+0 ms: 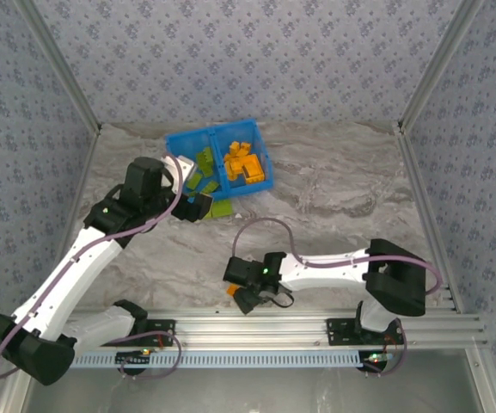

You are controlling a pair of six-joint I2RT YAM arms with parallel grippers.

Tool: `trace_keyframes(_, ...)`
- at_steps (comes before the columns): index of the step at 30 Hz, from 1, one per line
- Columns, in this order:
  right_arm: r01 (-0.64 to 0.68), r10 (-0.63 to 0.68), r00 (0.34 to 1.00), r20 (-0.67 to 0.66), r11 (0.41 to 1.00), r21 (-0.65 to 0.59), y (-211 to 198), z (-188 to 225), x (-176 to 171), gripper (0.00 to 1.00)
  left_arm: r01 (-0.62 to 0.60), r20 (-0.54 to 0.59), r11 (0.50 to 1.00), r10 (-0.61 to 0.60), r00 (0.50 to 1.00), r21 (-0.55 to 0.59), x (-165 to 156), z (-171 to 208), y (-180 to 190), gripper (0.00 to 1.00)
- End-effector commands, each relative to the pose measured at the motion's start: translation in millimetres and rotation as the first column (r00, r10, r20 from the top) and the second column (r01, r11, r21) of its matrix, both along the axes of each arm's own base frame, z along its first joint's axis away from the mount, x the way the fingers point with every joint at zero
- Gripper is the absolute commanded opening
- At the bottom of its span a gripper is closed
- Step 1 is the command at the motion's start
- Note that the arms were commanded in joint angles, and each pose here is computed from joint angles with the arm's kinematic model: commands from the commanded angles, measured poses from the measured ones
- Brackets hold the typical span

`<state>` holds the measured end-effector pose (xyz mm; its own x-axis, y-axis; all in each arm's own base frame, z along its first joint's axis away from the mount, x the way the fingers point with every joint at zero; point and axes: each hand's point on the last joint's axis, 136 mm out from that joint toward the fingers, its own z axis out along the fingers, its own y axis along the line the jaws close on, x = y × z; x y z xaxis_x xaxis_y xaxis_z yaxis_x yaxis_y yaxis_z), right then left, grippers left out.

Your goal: Sort the legos into containers by color

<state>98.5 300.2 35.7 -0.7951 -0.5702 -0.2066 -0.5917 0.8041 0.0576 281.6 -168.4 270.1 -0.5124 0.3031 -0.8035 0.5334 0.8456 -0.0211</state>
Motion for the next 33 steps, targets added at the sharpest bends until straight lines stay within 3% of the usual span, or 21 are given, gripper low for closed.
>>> trace_keyframes(1,0.014,-0.014,1.000,0.024,1.000,-0.015,5.3,0.0,5.2,0.66,-0.013,0.020,1.000,0.013,1.000,0.003,1.3,3.8,3.8,0.99)
trace_keyframes(7,0.081,-0.079,0.994,0.070,0.996,-0.032,-12.2,8.3,13.4,0.36,0.000,0.043,1.000,0.000,0.999,0.008,4.4,6.2,2.0,0.99)
trace_keyframes(14,0.210,-0.227,0.956,0.186,0.972,0.108,-44.1,65.2,54.1,0.33,0.010,0.142,1.000,-0.012,0.990,0.018,2.9,16.3,7.0,0.99)
trace_keyframes(18,0.264,-0.336,0.897,0.286,0.928,0.263,-52.9,121.1,106.6,0.33,-0.015,0.168,0.999,0.010,0.986,0.029,3.3,11.0,13.2,0.99)
trace_keyframes(24,0.227,-0.426,0.804,0.414,0.865,0.448,-45.3,203.9,207.7,0.33,-0.002,0.177,0.999,-0.003,0.984,0.032,0.0,7.0,13.5,0.99)
trace_keyframes(33,0.215,-0.411,0.784,0.465,0.882,0.419,-3.8,223.9,339.8,0.32,0.074,0.155,0.997,-0.073,0.985,-0.001,-8.8,8.3,1.9,0.99)
